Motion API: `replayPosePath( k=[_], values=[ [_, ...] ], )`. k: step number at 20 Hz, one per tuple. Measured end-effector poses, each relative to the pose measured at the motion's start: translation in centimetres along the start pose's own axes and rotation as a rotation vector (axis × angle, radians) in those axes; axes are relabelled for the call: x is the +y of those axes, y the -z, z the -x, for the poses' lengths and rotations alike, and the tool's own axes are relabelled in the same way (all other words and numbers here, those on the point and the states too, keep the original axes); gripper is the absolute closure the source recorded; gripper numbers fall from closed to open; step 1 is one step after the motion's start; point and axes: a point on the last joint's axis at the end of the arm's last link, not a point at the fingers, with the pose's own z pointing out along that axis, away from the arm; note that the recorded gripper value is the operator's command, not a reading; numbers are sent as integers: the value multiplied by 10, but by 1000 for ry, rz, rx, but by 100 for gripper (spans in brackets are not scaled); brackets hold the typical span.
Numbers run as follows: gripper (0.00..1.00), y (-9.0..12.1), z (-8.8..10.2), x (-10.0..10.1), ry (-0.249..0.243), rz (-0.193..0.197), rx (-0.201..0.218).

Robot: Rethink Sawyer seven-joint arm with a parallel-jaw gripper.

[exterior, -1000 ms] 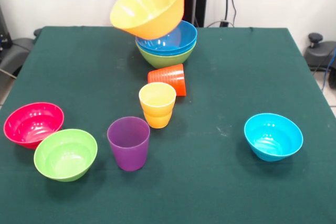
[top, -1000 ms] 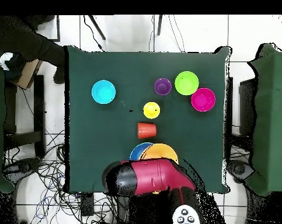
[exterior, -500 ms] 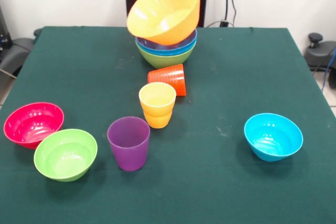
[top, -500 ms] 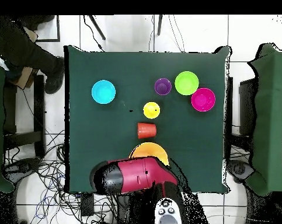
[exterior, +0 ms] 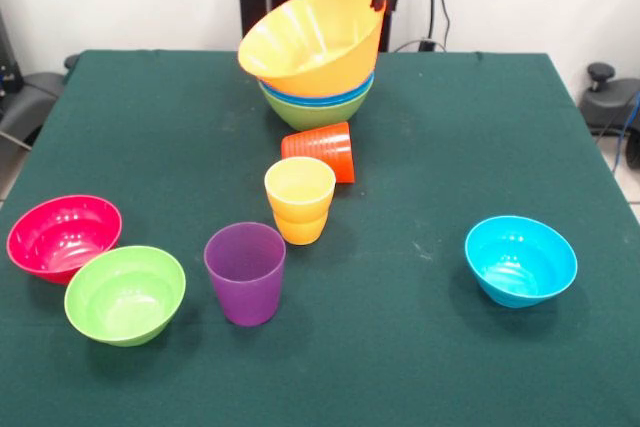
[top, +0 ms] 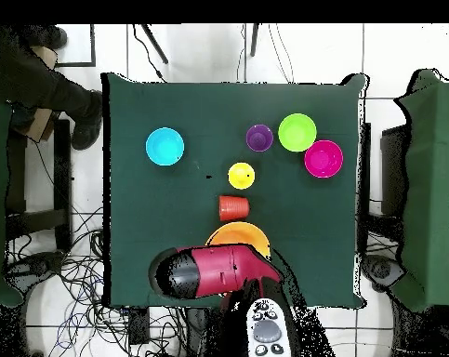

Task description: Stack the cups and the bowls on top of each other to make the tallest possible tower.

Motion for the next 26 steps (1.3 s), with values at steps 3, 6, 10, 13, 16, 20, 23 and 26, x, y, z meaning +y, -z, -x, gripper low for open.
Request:
replayPosePath(
  k=[3,6,10,13,16,20,23,26],
  values=[
    [100,-7,3,1,-7,9,-13],
    [100,-12,6,1,-11,15,-25],
    [100,-18,8,-1,-23,16,-28],
    [100,-19,8,-3,-33,14,-25],
    [100,-20,8,-6,-44,12,-20],
    [0,-21,8,-9,-53,7,-18],
    [0,-22,7,-10,-55,5,-15],
    [0,-23,7,-10,-55,4,-14]
  ],
)
